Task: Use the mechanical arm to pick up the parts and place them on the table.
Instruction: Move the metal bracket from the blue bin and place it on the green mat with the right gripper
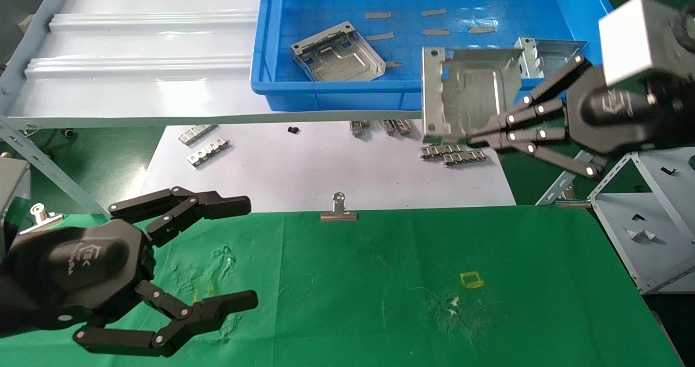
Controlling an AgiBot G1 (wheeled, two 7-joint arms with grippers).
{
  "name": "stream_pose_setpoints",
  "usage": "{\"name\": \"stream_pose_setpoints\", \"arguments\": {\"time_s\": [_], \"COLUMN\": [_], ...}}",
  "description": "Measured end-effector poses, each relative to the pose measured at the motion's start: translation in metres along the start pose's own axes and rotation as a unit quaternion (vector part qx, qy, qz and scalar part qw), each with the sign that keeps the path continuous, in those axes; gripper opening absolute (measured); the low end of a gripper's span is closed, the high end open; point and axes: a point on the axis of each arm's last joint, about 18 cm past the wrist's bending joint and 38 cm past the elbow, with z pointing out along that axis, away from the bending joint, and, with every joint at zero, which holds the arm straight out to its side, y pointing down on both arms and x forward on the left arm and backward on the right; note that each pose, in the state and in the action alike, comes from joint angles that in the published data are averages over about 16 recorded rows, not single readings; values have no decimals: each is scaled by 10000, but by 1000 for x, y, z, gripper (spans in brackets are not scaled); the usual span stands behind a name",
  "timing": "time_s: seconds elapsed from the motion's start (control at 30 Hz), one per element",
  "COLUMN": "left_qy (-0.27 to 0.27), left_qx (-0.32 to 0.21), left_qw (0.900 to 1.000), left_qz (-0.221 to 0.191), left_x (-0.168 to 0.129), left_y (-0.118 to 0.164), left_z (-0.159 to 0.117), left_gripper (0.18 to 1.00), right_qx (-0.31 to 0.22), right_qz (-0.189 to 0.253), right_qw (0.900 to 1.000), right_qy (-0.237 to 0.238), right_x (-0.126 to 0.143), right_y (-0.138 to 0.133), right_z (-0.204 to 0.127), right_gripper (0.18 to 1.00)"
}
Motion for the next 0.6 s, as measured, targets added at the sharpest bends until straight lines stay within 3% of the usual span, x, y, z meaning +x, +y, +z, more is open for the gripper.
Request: {"name": "stream_pose_setpoints", "arguments": {"time_s": [0.27,0.6], "left_qy": [0,0], "left_qx": [0,0], "left_qw": [10000,10000], "left_qz": [0,0], "left_x": [0,0], "left_y": [0,0], "left_z": [0,0], "left_gripper": [919,990], "right_qx": [-351,-1315], "right_qz": [449,628], "right_qw": [9951,9821], "right_qy": [-807,-1193], "right_x": [-63,-84], "right_y": [48,133], "right_z": [30,87], "right_gripper": [193,193]}}
